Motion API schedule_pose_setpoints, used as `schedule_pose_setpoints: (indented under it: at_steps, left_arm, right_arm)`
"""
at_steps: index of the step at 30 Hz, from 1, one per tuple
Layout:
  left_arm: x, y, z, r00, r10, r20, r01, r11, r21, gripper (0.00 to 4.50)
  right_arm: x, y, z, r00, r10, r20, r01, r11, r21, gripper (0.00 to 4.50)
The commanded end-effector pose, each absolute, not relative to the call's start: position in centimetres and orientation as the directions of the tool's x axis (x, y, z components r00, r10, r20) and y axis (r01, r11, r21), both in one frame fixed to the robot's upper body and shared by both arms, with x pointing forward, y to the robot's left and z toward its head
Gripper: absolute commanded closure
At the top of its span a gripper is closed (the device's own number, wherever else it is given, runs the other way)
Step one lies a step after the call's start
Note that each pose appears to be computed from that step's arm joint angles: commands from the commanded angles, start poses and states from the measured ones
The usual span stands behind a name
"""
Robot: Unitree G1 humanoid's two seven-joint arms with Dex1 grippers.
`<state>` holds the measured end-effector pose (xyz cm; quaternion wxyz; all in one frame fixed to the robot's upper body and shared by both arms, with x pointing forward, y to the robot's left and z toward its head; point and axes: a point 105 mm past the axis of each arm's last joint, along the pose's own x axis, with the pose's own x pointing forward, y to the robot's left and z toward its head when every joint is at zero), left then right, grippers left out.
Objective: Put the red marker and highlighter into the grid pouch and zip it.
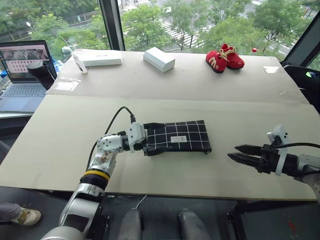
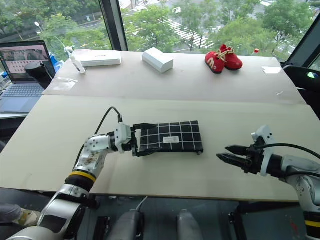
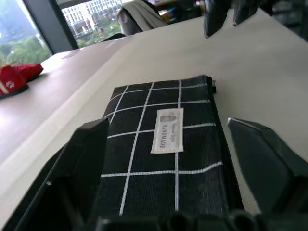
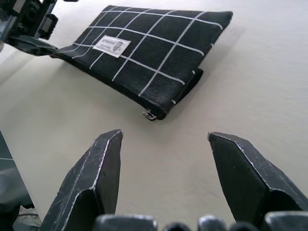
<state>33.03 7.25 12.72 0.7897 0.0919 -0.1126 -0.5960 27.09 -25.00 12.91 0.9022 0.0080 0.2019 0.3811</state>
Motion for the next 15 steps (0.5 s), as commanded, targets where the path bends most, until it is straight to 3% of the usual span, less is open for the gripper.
schedule_pose_setpoints:
  at_steps: [1,6,11,15]
  left_arm:
    - [32.4,8.1,15.3,0.313,-0.940,0.135,0.937,0.329,0.116,0.23]
    - [32.5,11.8,15.7,0.539,-0.836,0.105,0.840,0.524,-0.142,0.23]
    - [31.9,18.2,13.4,0.764,-0.645,-0.017,0.629,0.750,-0.207,0.23]
    - [31.3,20.7,12.4,0.838,-0.545,-0.035,0.524,0.820,-0.228,0.23]
  right_arm:
    - [27.8,-26.4,14.8,0.672,0.666,-0.324,-0.672,0.732,0.111,1.33]
    - [28.8,-27.7,15.3,0.717,0.632,-0.295,-0.642,0.763,0.074,1.33]
    - [30.8,-28.9,14.2,0.811,0.536,-0.234,-0.546,0.838,0.027,1.33]
    - [31.3,-28.9,12.7,0.828,0.510,-0.233,-0.518,0.855,0.033,1.33]
